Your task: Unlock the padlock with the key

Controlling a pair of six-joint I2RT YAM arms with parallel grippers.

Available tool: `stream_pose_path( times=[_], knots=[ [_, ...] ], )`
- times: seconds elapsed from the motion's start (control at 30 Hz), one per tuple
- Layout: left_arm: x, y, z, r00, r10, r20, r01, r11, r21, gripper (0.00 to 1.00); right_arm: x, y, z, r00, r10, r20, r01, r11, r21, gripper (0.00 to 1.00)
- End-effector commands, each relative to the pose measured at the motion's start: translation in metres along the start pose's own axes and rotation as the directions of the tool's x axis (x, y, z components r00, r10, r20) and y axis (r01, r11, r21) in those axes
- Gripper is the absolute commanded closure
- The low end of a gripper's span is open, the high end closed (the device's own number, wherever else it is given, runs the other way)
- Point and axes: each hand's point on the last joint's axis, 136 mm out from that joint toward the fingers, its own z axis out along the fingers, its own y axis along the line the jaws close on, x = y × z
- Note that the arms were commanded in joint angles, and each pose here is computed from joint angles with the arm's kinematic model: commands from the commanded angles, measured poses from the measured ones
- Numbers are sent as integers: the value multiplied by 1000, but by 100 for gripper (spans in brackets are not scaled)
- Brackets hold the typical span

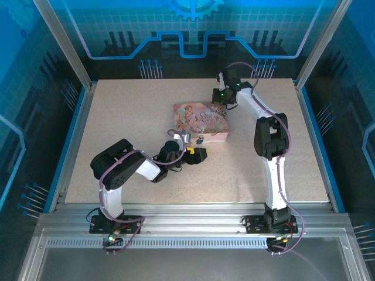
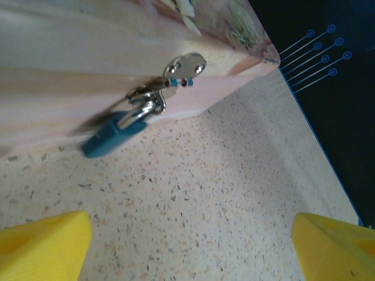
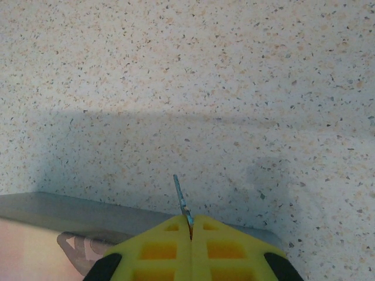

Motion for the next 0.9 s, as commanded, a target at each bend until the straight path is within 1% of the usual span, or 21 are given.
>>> stream_pose_path(
  times=[0.0, 0.13, 0.27, 0.47, 0.6, 0.7, 0.87],
  knots=[
    [-16, 2, 6, 998, 11, 54, -10, 1000, -12, 10, 41, -1, 7, 991, -4, -131, 3, 1000, -4, 100],
    [-23, 11, 7, 996, 44, 77, -38, 997, -74, 8, 46, -1, 8, 990, -13, -140, 13, 1000, -3, 100],
    [-27, 14, 12, 993, 98, 71, -89, 988, -125, 6, 50, -1, 9, 989, -19, -145, 18, 1000, -4, 100],
    [-32, 13, 23, 981, 183, 61, -170, 969, -178, 1, 57, 2, 13, 987, -26, -157, 24, 1000, -14, 100],
    [-30, 7, 33, 971, 233, 46, -220, 955, -198, 1, 62, 3, 14, 986, -30, -162, 27, 999, -18, 100],
    [-29, 2, 41, 975, 217, 54, -206, 965, -165, 1, 67, 2, 15, 985, -29, -169, 26, 999, -19, 100],
    [-24, -13, 49, 979, 199, 50, -195, 978, -67, 3, 73, 3, 17, 983, -32, -179, 28, 999, -24, 100]
  ],
)
